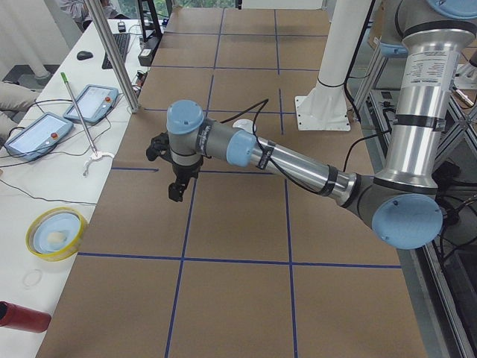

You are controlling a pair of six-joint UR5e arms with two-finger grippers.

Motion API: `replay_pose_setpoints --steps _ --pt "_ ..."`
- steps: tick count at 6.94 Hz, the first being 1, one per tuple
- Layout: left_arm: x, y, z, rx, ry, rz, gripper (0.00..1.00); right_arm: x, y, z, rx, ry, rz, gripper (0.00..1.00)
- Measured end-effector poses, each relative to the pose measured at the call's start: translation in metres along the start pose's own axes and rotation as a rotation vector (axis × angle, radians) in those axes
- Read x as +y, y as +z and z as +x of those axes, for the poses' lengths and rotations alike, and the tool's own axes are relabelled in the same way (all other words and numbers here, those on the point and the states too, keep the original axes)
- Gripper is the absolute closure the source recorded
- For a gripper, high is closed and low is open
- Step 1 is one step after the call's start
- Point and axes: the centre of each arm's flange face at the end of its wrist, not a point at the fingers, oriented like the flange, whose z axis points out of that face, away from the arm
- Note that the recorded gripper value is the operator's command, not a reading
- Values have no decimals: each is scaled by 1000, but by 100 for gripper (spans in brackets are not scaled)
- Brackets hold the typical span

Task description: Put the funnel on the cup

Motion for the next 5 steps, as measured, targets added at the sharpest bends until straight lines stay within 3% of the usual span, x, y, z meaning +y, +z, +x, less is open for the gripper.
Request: replay_pose_setpoints --steps 2,4,5 --pt "-15 -2 24 22 8 89 0 0 0 0 0 0 0 0" --pt "-27 41 102 104 -67 54 0 0 0 0 0 0 0 0" --pt "-29 60 157 102 -132 35 0 0 0 0 0 0 0 0"
